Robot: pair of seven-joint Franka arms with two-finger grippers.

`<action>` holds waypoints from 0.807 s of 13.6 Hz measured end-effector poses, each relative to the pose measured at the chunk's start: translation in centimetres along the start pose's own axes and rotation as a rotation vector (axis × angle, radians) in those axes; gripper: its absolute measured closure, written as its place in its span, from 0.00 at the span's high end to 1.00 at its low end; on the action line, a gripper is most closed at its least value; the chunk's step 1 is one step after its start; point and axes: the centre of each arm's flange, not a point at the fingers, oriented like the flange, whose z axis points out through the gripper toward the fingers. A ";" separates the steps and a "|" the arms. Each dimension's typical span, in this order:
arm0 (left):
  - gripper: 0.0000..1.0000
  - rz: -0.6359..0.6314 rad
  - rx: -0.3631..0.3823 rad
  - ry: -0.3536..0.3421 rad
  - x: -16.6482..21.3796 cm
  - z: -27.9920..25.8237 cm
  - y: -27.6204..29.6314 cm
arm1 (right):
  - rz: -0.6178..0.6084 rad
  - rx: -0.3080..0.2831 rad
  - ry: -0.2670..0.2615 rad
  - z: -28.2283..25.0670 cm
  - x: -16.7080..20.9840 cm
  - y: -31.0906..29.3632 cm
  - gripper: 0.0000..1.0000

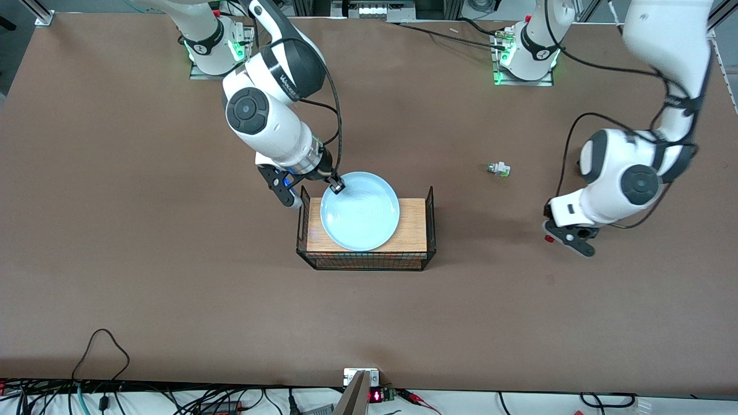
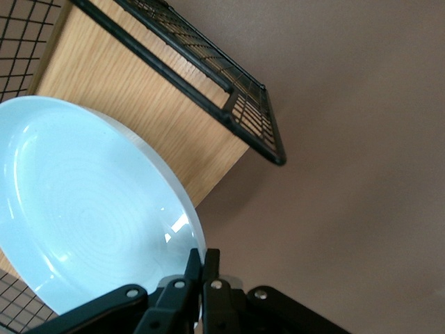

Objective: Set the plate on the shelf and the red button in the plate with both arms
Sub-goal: 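Lower the plate into the basket while the left gripper grasps the button, then release the plate while the left gripper carries the button over it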

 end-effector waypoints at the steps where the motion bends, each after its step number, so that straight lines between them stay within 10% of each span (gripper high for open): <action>1: 0.41 -0.011 -0.006 -0.014 0.3 -2.3 -0.3 | 0.002 0.000 0.001 0.4 0.2 0.0 0.03; 5: 0.41 -0.069 -0.025 -0.039 2.2 -10.1 1.0 | 0.005 0.008 0.006 1.7 0.6 -0.3 0.09; 11: 0.41 -0.287 -0.196 -0.034 5.5 -18.2 8.4 | 0.013 0.091 0.035 -3.0 2.1 -0.8 0.70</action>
